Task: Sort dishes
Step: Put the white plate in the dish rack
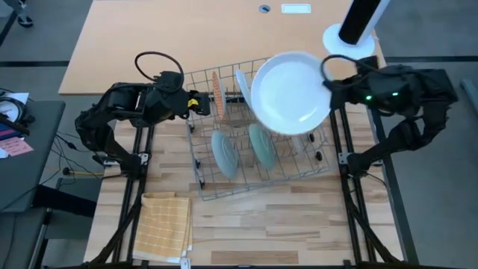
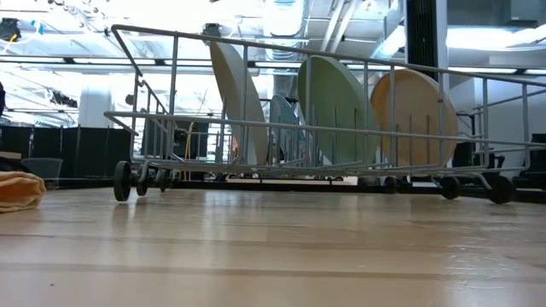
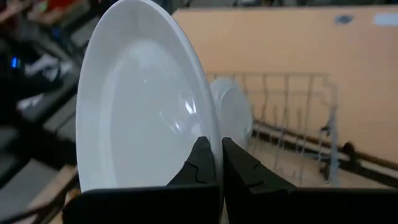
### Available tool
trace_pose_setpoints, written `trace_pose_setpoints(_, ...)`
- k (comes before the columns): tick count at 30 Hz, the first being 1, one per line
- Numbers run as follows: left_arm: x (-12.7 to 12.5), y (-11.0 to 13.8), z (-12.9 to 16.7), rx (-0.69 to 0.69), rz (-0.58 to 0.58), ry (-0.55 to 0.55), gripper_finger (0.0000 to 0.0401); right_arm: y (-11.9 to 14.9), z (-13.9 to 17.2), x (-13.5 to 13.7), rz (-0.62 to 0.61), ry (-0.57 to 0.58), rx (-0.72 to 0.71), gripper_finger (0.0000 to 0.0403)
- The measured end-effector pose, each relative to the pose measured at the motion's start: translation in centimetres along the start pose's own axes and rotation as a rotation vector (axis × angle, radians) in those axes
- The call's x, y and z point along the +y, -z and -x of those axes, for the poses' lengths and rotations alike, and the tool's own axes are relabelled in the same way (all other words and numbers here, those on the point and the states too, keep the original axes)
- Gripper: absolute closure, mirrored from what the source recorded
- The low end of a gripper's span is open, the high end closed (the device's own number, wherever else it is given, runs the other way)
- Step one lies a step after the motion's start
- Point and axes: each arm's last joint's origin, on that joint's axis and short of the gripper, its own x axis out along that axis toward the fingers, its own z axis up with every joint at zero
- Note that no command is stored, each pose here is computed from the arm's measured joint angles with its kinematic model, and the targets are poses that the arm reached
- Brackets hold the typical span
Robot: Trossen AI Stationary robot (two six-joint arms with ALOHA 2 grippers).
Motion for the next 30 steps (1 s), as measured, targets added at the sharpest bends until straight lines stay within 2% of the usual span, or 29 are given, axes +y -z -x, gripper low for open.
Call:
trace_pose_setpoints(8,0.0,0.0,0.0,0.0,0.0,0.0,0.0252,-0.1,-1.2,0.2,0.046,0.018,0.032,0.0401)
trace_pose_setpoints(16,0.0,0.0,0.0,0.0,-0.001,-0.001,0.0252,-0.4,-1.0,-0.2,0.044,-0.043,0.087,0.0401)
trace_pose_setpoints(20,0.1,-0.1,-0.1,-0.002,-0.01,-0.005,0.0252,-1.1,-0.1,-0.7,0.017,-0.1,0.034,0.0401)
trace_pose_setpoints(24,0.1,-0.2,-0.2,-0.005,-0.007,-0.01,0.0252,-2.3,0.9,-0.7,0.042,-0.213,-0.058,0.0401)
trace_pose_setpoints(30,0.1,-0.2,-0.2,-0.006,-0.013,-0.01,0.0252,-4.0,2.5,-0.7,0.236,-0.346,-0.237,0.0401)
